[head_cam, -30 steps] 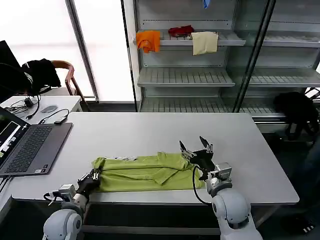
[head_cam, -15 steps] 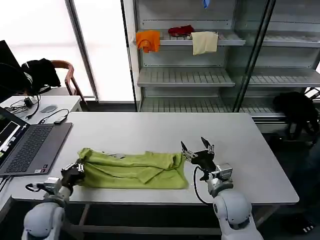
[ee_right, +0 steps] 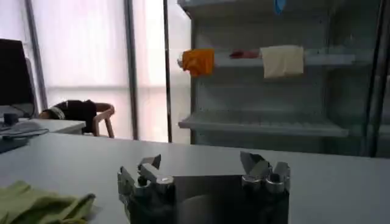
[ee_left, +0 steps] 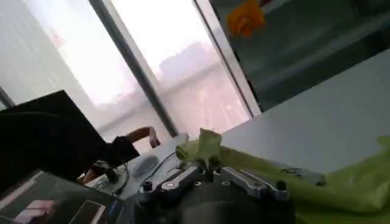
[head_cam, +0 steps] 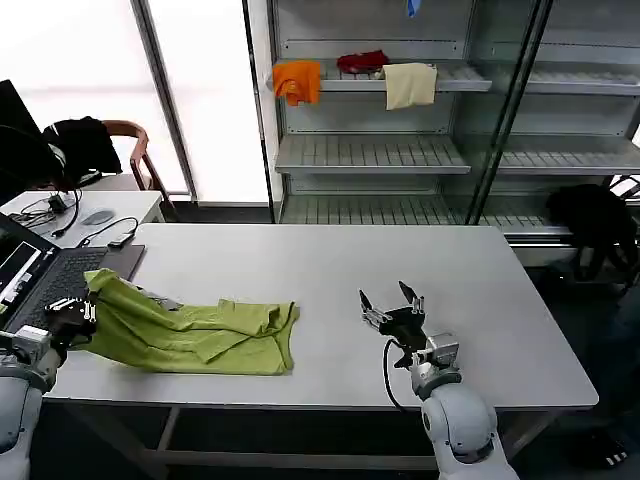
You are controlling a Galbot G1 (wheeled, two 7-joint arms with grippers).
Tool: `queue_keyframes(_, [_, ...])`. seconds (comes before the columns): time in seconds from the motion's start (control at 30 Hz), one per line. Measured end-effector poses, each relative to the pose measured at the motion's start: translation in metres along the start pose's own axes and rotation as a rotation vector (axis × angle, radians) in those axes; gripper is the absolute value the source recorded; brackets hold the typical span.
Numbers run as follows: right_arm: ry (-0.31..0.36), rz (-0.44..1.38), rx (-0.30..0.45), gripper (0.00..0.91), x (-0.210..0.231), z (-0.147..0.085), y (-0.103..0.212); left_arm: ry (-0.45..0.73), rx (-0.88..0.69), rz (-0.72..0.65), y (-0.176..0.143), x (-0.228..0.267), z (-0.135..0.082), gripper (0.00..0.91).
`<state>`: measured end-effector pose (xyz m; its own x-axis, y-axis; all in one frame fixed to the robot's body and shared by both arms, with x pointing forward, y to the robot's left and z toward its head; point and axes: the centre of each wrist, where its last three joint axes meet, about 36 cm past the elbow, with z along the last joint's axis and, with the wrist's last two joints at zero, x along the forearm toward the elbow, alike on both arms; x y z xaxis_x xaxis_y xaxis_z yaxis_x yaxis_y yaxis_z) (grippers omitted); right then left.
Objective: Fold and organize the clothes.
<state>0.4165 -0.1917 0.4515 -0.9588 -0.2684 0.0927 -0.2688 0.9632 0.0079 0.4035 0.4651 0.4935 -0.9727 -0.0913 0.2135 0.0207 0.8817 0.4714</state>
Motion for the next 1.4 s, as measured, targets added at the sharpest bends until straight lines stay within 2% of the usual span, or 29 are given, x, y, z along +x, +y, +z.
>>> queue_keyframes(0.17, [-0.001, 0.003, 0.014, 0.907, 0.004, 0.001, -0.001, -0.017, 0.014, 0.049, -0.030, 0.005, -0.016, 0.010])
queue_keyframes(0.5, [-0.006, 0.016, 0.037, 0.907, 0.016, 0.003, -0.006, -0.043, 0.087, 0.183, -0.139, 0.004, -0.058, 0.010])
queue_keyframes(0.7, [-0.003, 0.025, 0.044, 0.907, 0.022, 0.005, -0.009, -0.039, 0.108, 0.251, -0.192, 0.005, -0.073, 0.010])
queue_keyframes(0.9, [-0.006, 0.022, 0.045, 0.907, 0.024, 0.004, -0.006, -0.031, 0.115, 0.288, -0.224, 0.005, -0.081, 0.010])
queue_keyframes(1.23, [-0.011, 0.016, 0.052, 0.907, 0.024, 0.001, -0.002, -0.004, 0.125, 0.309, -0.255, 0.003, -0.084, 0.030])
queue_keyframes(1.27, [-0.012, 0.015, 0.052, 0.907, 0.024, 0.001, -0.002, -0.002, 0.126, 0.311, -0.258, 0.003, -0.084, 0.141])
queue_keyframes(1.3, [-0.012, 0.015, 0.052, 0.907, 0.024, 0.001, -0.002, 0.000, 0.127, 0.312, -0.261, 0.003, -0.084, 0.907])
queue_keyframes(1.4, [-0.012, 0.016, 0.053, 0.907, 0.025, 0.001, -0.001, 0.009, 0.129, 0.321, -0.270, 0.003, -0.084, 0.907])
